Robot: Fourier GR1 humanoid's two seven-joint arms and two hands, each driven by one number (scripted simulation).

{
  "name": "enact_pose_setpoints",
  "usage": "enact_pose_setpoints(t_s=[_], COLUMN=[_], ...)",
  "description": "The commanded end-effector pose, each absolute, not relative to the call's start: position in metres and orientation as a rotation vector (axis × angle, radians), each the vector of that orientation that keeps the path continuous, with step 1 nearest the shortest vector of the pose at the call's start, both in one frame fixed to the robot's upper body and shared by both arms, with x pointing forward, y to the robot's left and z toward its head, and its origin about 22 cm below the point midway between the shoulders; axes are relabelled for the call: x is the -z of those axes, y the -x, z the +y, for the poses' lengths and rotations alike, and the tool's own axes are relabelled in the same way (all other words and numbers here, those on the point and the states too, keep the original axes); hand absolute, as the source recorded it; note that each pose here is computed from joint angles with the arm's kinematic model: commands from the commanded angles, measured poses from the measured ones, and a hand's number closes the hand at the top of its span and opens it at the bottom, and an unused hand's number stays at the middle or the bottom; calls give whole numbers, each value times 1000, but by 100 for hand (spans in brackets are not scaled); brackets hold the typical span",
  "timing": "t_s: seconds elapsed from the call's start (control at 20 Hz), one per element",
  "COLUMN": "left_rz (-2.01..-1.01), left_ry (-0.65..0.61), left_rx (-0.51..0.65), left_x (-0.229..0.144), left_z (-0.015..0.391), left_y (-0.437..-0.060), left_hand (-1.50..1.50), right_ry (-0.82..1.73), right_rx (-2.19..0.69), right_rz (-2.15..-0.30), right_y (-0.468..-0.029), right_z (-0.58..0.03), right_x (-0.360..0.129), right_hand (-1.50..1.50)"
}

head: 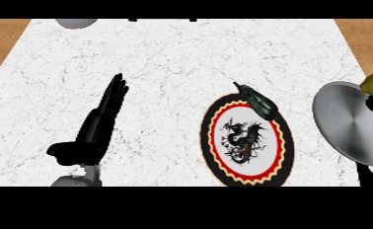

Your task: Pick the lemon from the plate and place it in the pan

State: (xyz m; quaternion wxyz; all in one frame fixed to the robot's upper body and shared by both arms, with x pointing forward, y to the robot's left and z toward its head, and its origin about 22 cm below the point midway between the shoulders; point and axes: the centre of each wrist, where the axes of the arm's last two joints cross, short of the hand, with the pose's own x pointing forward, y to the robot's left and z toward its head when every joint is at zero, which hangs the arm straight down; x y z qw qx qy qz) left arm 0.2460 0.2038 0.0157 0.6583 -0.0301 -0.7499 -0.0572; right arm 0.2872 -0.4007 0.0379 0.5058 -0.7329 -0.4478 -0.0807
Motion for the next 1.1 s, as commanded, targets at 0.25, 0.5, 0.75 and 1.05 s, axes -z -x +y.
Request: enact_pose_setpoints(t_s=[0.25, 0.5, 0.75, 1.05], left_rz=[-1718, -1699, -1699, -1698], left_ry=[92, 90, 85, 51], left_rx=[150, 141, 163, 139], left_x=[-7, -12, -33, -20], left_z=[205, 196, 205, 225], left_y=[-245, -246, -247, -256], left_hand=[0, 0, 0, 0], right_ry=[1448, 1181, 1223, 1292], right_rx=[89, 82, 141, 372], right_rz=[-793, -918, -1037, -1249], right_y=[-285, -301, -312, -303], right_z=[-443, -456, -468, -472], right_x=[0, -11, -12, -12], right_hand=[-150, -150, -150, -150])
